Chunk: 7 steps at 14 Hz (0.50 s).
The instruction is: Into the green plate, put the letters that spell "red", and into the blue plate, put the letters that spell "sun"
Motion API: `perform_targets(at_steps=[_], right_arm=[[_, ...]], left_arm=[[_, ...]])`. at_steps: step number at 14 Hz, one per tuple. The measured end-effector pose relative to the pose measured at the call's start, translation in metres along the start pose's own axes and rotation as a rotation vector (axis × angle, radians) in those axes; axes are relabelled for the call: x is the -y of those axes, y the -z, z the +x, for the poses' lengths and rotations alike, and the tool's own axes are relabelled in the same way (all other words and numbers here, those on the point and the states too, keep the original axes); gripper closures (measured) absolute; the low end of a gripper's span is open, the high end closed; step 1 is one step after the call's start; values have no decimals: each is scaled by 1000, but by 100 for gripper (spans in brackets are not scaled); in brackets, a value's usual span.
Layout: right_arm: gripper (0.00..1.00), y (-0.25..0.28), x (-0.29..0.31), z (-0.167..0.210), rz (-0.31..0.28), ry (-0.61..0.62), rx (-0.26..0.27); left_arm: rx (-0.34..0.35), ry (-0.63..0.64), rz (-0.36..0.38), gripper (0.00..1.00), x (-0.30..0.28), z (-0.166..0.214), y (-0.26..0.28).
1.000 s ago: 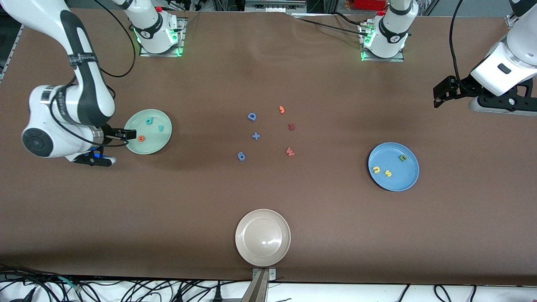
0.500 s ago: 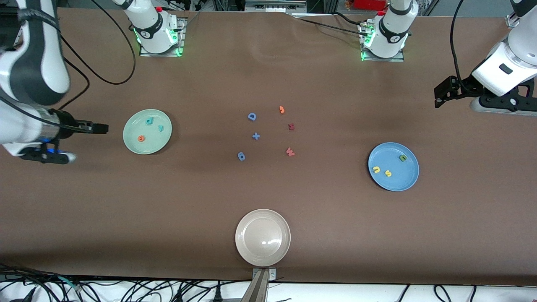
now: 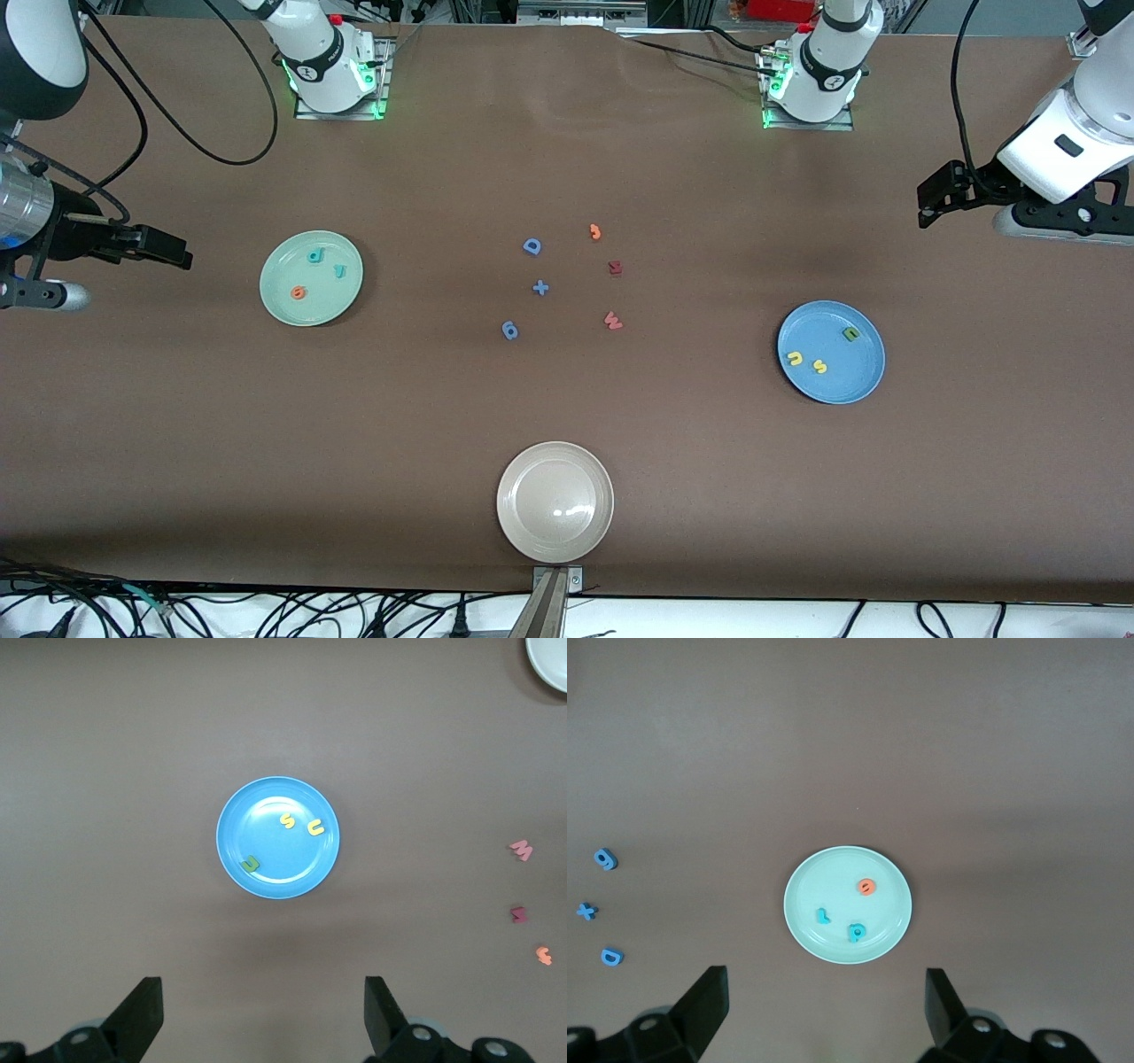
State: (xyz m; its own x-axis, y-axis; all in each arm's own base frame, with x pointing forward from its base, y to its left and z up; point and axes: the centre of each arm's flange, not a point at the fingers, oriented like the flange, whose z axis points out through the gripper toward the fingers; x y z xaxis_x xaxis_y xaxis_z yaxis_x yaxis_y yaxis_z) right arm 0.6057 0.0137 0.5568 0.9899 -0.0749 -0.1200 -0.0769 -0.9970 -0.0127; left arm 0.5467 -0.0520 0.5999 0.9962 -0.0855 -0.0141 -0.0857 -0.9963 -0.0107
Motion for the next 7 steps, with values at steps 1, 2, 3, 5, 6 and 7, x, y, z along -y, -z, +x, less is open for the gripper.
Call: perform_targets(at_steps=[1,2,3,5,6,7], right_arm=[[2,-2,0,0,-1,1,0],[1,-4,1,1,-2,4,-3],[1,-5,2,2,-2,5,-9],[1,-6,4,3,-3,9,-16],[1,-6,6,3,-12,13,-17],[0,-6,8,2,-26,19,-18]], left_arm=[[0,4,-19,0,-1,0,0],[0,9,-27,0,-1,0,0],[0,11,-28,0,-1,0,0],[0,14,-28,0,1,0,0],[0,16,-28,0,2,0,0],[0,17,-28,0,2,0,0]])
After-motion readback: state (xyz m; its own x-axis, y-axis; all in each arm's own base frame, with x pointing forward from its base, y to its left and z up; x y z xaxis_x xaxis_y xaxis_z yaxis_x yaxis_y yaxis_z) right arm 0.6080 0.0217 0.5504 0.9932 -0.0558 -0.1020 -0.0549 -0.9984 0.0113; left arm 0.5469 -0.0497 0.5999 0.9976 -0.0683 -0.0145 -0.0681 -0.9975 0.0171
